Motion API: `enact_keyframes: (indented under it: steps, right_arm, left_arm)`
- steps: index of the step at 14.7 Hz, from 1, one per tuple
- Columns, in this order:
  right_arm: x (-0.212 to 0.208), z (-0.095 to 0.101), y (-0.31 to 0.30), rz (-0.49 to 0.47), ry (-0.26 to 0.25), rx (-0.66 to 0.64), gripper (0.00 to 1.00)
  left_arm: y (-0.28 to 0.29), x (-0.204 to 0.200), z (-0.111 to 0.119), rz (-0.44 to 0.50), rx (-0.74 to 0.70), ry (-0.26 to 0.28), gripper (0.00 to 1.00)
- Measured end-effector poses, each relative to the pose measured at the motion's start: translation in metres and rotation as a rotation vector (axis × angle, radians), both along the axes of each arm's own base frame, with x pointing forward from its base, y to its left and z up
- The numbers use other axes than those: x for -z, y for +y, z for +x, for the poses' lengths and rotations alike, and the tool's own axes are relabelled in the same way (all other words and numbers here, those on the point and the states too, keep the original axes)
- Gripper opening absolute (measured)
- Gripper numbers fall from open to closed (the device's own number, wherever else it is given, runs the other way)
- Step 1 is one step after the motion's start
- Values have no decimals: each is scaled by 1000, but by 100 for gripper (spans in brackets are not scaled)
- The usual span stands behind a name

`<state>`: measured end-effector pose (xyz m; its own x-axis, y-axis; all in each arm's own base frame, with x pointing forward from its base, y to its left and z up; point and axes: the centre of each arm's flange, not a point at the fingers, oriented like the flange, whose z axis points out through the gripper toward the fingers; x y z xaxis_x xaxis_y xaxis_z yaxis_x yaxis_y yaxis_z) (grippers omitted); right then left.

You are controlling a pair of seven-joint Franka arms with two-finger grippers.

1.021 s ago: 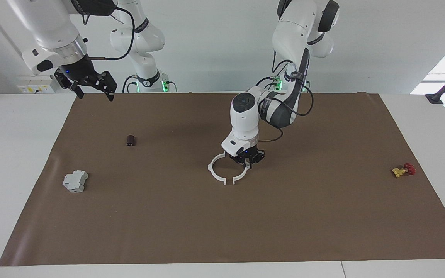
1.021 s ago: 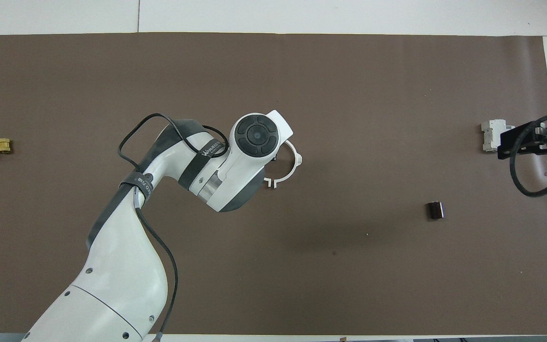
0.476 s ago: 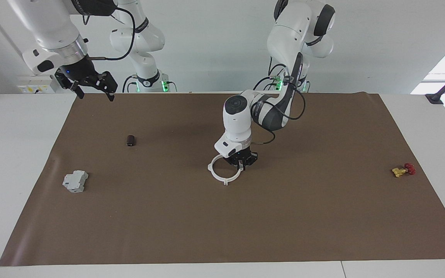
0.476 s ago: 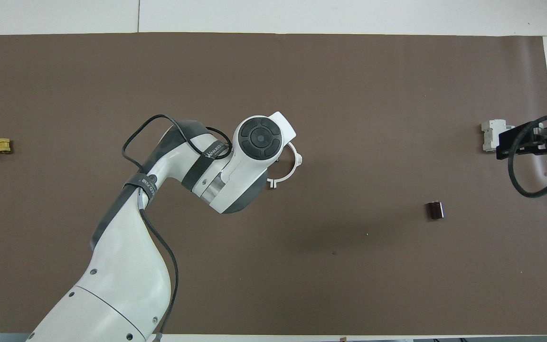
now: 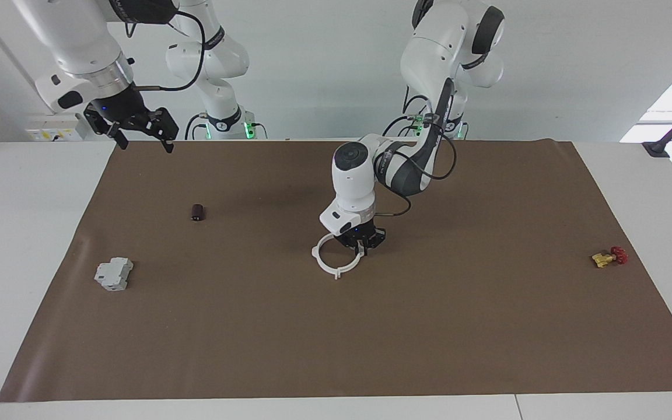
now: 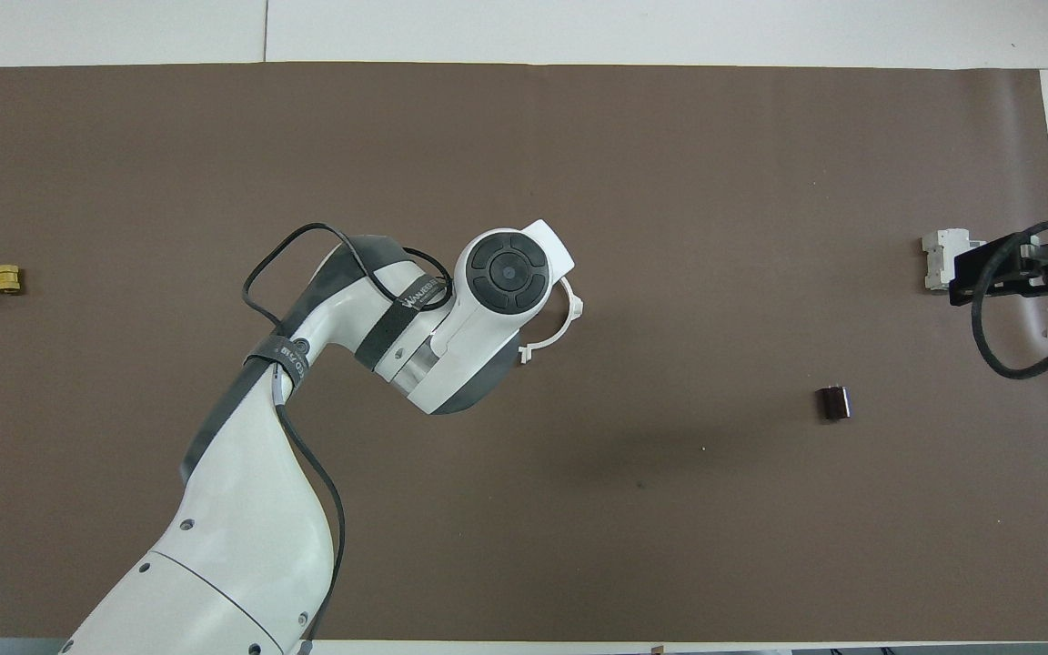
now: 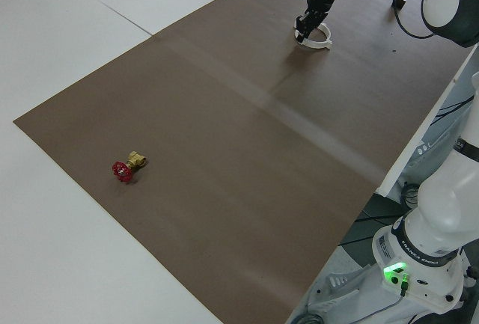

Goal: Assemble drain pipe with both arms
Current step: 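Press the held half-ring onto the placed half with the left gripper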

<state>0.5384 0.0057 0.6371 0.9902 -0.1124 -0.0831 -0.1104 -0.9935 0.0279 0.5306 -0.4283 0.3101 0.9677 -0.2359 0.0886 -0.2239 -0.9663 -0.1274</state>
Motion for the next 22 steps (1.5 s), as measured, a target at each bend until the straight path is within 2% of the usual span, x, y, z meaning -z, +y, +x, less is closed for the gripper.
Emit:
enact_keyframes:
  steps: [22]
  right_arm:
    - [-1, 0, 4, 0, -2, -7, 100]
  left_arm:
    - [0, 1, 1, -13, 7, -12, 20]
